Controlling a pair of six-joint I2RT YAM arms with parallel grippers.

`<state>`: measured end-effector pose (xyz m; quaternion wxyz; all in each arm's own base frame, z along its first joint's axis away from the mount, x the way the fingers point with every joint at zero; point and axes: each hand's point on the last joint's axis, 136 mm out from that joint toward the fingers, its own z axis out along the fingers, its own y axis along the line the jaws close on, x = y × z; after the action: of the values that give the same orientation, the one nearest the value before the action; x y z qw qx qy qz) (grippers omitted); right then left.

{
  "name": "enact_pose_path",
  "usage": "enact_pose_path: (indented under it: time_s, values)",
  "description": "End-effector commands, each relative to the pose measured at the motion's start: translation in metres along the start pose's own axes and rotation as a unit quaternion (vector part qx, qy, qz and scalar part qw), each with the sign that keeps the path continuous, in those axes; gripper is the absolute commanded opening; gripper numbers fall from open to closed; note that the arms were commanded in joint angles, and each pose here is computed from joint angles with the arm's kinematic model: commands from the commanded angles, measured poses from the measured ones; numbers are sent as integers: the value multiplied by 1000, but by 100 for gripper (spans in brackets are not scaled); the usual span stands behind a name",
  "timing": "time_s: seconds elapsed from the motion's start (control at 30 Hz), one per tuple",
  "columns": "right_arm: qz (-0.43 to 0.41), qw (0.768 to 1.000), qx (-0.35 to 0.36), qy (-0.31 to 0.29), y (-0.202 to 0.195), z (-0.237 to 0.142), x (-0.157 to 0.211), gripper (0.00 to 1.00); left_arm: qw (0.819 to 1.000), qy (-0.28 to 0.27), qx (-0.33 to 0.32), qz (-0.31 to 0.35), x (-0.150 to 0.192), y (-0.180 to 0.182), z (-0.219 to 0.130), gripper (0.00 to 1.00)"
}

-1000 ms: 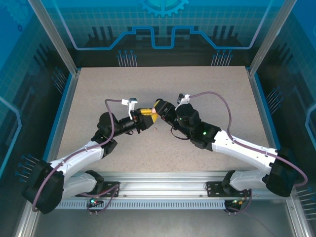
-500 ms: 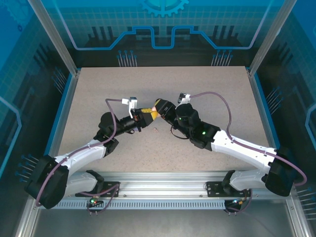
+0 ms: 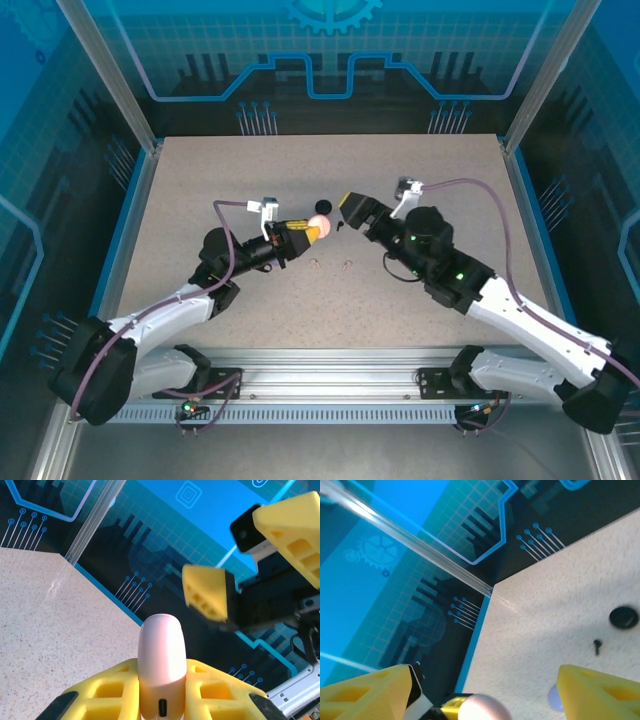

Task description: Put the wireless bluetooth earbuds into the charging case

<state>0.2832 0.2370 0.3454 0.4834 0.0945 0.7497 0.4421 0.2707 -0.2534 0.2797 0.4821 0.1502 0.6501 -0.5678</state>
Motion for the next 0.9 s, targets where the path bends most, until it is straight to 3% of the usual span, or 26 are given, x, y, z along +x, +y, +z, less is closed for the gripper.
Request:
enact_pose_path:
  time_s: [0.0, 0.17, 0.33, 0.6, 0.87]
  values:
    - [-127, 987, -48, 88, 1, -5, 22, 77, 1000, 4, 13, 21, -6, -11, -1, 0]
    - [-209, 965, -84, 134, 4, -11, 37, 77, 1000, 14, 15, 20, -6, -12, 1, 0]
    - [-226, 954, -102, 166, 3, -2, 55, 75, 999, 24, 21, 19, -5, -15, 3, 0]
    - [-226, 951, -95, 188, -4, 19, 73, 72, 999, 29, 23, 20, -7, -19, 3, 0]
    - [-216, 959, -53, 173, -27, 32, 69, 66, 999, 29, 32, 22, -9, -25, 1, 0]
